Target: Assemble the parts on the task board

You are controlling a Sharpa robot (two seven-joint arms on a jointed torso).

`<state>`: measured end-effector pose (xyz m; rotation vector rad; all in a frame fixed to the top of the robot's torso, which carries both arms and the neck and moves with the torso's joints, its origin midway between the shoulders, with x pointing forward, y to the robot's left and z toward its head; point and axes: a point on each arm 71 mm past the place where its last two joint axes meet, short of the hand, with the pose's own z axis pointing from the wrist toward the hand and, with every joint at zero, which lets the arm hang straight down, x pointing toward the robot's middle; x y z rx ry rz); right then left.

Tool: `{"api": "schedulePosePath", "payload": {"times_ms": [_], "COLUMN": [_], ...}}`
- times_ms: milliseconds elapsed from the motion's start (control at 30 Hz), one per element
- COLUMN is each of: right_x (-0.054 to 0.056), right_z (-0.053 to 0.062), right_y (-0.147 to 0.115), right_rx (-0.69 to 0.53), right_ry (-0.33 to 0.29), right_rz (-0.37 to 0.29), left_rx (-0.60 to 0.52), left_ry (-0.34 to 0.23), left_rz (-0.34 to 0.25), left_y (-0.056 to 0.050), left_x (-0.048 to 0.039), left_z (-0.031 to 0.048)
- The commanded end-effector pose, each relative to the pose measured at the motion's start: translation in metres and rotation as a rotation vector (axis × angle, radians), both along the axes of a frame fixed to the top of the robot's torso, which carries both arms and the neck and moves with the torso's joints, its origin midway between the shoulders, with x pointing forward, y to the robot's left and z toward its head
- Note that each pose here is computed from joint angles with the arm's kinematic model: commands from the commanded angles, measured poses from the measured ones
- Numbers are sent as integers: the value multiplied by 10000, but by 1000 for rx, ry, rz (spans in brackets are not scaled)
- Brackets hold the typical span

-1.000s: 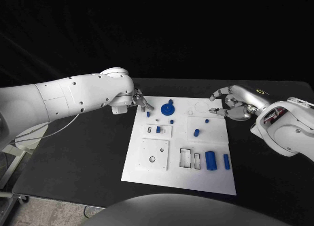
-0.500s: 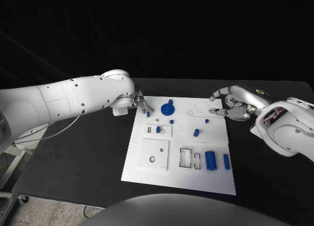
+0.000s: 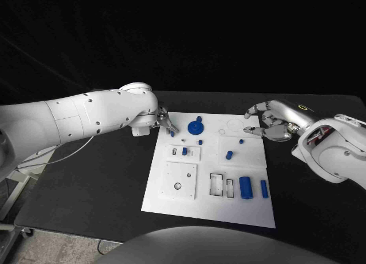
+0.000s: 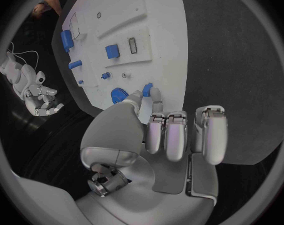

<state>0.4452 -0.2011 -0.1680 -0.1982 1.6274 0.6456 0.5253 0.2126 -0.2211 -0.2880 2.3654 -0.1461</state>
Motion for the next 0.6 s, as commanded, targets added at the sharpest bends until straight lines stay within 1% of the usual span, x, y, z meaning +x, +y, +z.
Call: {"api": "schedulePosePath", "payload": {"times_ms": [33,333,600], "right_x": [-2,3,7], "right_z": [-9,-15,-22], "right_y": [3,-2,-6], "right_rx": [-7,-9,-11], "right_ry": [6,10,14], "right_rz": [7,4,2], "left_rx": [-3,-13,-27], "left_ry": [19,26,27], "left_rz": [-24,-27,-20], "left_y": [-35,-60,-49], "left_x": [-17,-25,-28], "left_z": [-28,-47,-59]}}
